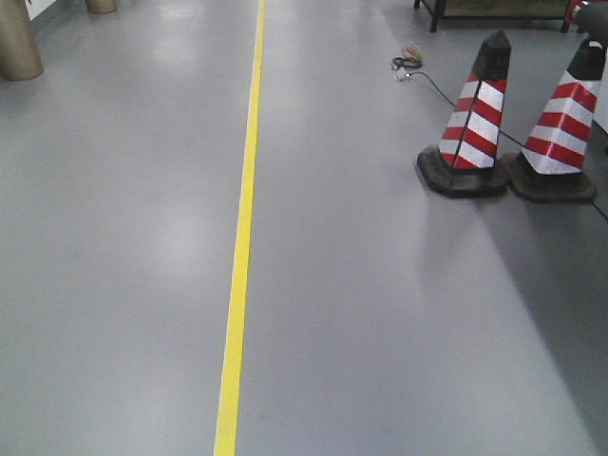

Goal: Move and align brake pads A on conveyor
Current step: 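Drive the base across the floor holding a pad in each gripper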

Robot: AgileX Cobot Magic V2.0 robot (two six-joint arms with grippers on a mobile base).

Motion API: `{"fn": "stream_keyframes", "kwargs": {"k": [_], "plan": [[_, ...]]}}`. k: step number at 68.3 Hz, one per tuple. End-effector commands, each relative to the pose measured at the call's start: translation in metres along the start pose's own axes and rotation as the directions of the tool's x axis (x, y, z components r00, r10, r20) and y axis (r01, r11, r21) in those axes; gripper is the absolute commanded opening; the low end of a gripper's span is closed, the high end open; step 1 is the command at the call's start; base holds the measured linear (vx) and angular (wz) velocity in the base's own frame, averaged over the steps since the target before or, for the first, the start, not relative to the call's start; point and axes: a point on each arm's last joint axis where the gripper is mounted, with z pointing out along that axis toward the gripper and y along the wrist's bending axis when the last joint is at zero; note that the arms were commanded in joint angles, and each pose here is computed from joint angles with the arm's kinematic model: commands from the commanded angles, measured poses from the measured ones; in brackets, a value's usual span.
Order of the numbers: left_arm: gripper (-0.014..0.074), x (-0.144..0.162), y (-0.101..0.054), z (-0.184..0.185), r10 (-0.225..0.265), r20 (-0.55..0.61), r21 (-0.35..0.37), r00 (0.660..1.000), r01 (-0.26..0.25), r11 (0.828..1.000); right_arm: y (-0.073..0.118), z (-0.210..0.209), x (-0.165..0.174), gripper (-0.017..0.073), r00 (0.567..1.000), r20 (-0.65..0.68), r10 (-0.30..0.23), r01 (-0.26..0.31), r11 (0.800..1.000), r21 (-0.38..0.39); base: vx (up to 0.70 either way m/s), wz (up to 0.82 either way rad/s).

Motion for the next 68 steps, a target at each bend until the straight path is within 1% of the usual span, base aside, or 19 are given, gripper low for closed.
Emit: {"fn": "stream_keyframes", "kwargs": {"k": [1,43,68], "plan": [[-0.0006,-0.0161,-0.0008,-0.0024,-0.011,0.107,0.008,0.994,0.010,1.000,0.0016,-0.0035,-0.0175,-0.0007,0.993,0.122,-0.008,0.009,1.000,-0.008,0.69,0.03],[-0.0006,-0.0161,-0.0008,-0.0025,-0.011,0.107,0.008,0.994,0.010,1.000,0.0016,-0.0035,-0.0175,-0.0007,0.993,0.122,-0.008,0.009,1.000,-0.008,0.70,0.04],[-0.0006,-0.0161,-0.0008,-0.0025,-0.011,0.107,0.008,0.994,0.010,1.000,0.0016,-0.0035,-0.0175,-0.0007,0.993,0.122,-0.008,0.009,1.000,-0.008,0.66,-0.06]]}}
